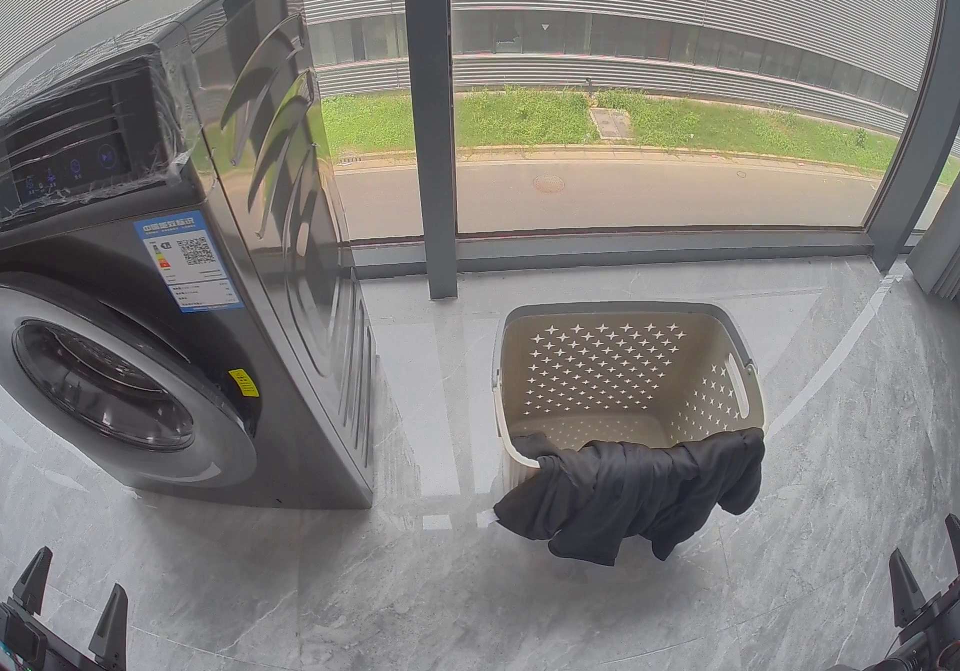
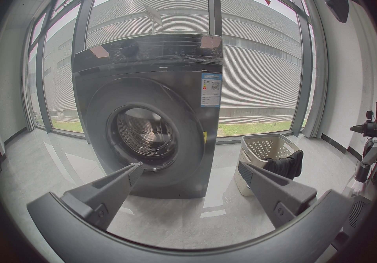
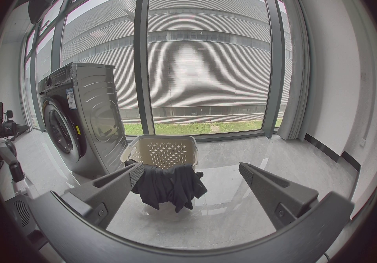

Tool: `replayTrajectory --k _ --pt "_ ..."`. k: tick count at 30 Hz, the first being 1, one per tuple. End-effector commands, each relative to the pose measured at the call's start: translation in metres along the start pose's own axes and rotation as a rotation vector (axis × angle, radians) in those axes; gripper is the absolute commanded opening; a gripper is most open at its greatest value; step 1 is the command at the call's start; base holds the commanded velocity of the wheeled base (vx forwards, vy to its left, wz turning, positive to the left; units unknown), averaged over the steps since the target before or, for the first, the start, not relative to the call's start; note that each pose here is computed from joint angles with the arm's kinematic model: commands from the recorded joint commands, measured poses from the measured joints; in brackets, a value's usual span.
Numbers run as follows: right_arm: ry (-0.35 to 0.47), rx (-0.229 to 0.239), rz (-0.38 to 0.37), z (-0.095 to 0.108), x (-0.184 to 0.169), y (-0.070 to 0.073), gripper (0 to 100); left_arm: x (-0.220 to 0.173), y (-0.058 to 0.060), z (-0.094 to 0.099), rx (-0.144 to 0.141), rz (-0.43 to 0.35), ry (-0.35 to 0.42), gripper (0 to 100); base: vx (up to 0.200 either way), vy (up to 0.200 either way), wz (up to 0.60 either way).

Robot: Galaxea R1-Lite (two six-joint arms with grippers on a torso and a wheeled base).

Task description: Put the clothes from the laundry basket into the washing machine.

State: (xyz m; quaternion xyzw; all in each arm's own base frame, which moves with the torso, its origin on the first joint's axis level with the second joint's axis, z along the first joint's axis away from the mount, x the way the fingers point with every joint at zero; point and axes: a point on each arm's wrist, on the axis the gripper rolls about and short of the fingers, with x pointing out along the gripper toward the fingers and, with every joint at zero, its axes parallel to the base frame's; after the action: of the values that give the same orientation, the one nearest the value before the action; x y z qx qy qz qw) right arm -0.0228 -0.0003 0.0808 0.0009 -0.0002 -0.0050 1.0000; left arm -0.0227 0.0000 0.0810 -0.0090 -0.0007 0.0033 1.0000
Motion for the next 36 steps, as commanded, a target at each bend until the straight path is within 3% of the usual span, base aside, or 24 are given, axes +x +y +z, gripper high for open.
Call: replayTrajectory --k 1,31,36 --pt "0.003 0.000 0.001 -0.0052 0.0002 0.0000 100 -0.0001 0.0001 -0.0049 0.000 0.001 0.000 100 0.000 0.200 0.00" --pt "0.003 0.000 0.001 -0.0052 0.0002 0.0000 100 -0.0001 0.0001 -0.0049 0.000 0.001 0.000 100 0.000 0.200 0.00" --pt "0.003 0.000 0.001 -0.0052 0.0002 0.0000 100 -0.0001 0.0001 -0.0049 0.001 0.001 0.000 100 0.000 0.000 0.00"
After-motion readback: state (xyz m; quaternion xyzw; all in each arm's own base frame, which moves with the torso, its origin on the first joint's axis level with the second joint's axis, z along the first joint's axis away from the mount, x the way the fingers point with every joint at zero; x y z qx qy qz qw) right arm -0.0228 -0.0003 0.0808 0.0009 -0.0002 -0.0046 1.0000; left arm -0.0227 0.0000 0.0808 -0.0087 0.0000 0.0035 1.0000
